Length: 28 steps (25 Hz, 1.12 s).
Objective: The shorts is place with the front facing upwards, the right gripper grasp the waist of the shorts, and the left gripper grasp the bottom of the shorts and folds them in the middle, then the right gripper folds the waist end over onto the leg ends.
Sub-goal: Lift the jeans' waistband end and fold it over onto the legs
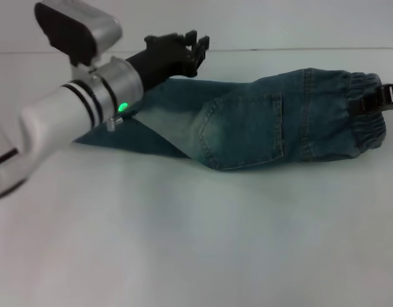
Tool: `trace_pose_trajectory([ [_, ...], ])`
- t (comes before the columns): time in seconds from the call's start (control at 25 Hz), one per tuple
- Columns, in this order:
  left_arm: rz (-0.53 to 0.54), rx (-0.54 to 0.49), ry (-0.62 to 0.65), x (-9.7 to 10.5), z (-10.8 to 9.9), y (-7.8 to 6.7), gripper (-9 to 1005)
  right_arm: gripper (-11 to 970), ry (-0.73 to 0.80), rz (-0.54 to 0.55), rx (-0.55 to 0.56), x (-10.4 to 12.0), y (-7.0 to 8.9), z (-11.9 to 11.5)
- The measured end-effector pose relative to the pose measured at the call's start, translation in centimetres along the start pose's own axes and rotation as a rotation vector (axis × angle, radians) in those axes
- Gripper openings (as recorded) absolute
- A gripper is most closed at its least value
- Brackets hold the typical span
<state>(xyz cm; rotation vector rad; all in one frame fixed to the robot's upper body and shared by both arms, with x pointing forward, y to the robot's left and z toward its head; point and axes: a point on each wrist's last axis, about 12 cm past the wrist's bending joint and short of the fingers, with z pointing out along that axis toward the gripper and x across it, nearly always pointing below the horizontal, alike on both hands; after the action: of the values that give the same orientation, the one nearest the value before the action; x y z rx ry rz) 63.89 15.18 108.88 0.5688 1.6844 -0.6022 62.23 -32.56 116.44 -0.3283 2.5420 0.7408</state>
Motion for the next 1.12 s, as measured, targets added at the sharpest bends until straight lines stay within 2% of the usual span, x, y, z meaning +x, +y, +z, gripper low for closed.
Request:
trace_pose_trajectory([
  [0.04,0.085,-0.041,-0.028,0.3,0.5,-0.6,367,112,-0.006,0.004,-0.016,0.1,0.0,-0.3],
  [0.08,0.085,-0.041,-0.028,0.3,0.5,-0.6,341,112,-0.017,0.011,-0.032,0.1,0.0,-0.7],
  [0.28,0.366,-0.118,-0.015,1.8,1.1,-2.3,212,112,-0.041,0.017,-0.113,0.3,0.3,-1.5],
  [0.48,0.528,-0.204,0.037,3.4,0.8,-3.9,79,112,-0.049,-0.005,-0.215,0.3,1.4,-2.2],
  [0.6,0.591,-0.198,0.054,3.9,0.8,-4.7,-3,112,-0.061,-0.011,-0.248,0.2,1.7,-2.7],
  [0.84,0.672,-0.063,0.109,5.0,1.2,-6.7,1,111,-0.099,-0.036,-0.357,-0.4,2.7,-4.1],
  [1.12,0.685,-0.019,0.178,5.7,1.3,-7.2,0,111,-0.121,-0.054,-0.433,-0.7,3.5,-5.2],
])
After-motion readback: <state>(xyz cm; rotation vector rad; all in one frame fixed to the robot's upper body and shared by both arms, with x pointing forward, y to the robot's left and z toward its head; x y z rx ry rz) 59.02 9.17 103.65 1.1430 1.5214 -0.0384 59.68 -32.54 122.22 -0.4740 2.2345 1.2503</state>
